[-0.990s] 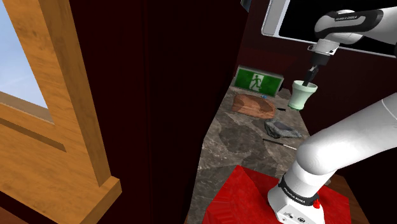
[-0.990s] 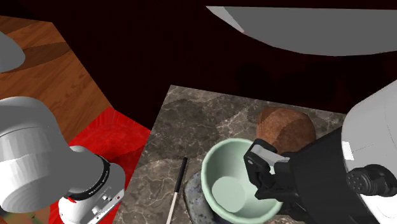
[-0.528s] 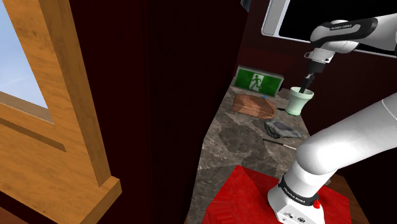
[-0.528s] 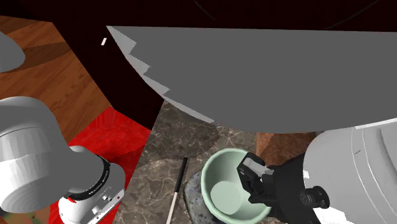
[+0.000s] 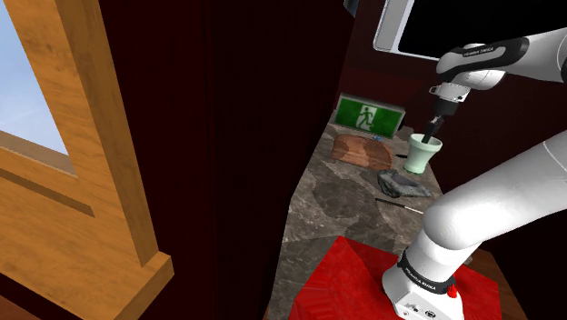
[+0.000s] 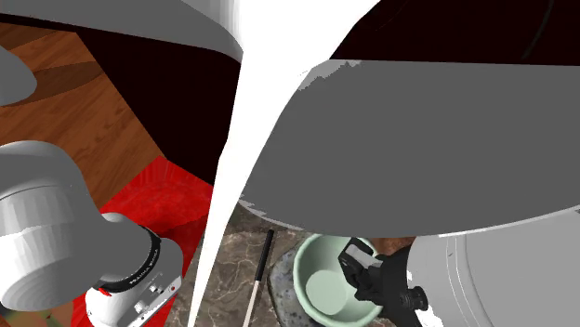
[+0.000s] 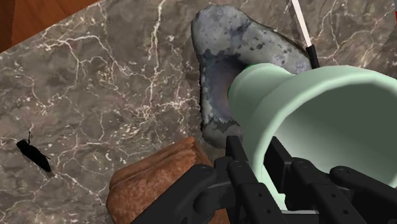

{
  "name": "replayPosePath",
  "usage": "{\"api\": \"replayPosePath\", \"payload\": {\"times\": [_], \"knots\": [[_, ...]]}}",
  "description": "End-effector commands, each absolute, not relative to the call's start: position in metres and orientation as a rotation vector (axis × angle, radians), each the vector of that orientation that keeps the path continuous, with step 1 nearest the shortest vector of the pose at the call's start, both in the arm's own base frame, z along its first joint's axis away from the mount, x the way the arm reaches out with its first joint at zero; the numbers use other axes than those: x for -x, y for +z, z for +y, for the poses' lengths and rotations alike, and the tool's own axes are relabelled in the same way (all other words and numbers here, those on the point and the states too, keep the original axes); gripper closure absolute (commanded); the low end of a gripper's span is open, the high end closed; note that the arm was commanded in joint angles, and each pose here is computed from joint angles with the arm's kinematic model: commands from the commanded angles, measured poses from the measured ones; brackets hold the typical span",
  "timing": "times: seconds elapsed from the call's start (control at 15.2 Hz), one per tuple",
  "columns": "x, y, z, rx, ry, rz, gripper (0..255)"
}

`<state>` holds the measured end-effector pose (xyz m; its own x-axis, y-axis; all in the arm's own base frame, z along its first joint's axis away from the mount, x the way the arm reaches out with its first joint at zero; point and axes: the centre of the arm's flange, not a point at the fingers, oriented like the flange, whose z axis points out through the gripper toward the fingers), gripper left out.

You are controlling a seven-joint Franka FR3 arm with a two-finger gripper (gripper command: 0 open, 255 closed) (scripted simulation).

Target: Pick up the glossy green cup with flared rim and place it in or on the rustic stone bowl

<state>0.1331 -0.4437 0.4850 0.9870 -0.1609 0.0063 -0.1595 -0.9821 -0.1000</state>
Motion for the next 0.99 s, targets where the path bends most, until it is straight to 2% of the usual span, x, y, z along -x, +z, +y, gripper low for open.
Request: {"api": "replayPosePath", "payload": {"times": [0.0,0.4,0.46,0.79,0.92], "knots": [[-0.133,0.481,-0.443,3.033,-0.023,0.245,255],[-0.133,0.481,-0.443,3.033,-0.023,0.245,255],[-0.132,0.481,-0.443,3.033,-0.023,0.245,0],[-0.132,0.481,-0.443,3.033,-0.023,0.245,0],[-0.132,0.507,-0.446,3.033,-0.023,0.245,0]]}}
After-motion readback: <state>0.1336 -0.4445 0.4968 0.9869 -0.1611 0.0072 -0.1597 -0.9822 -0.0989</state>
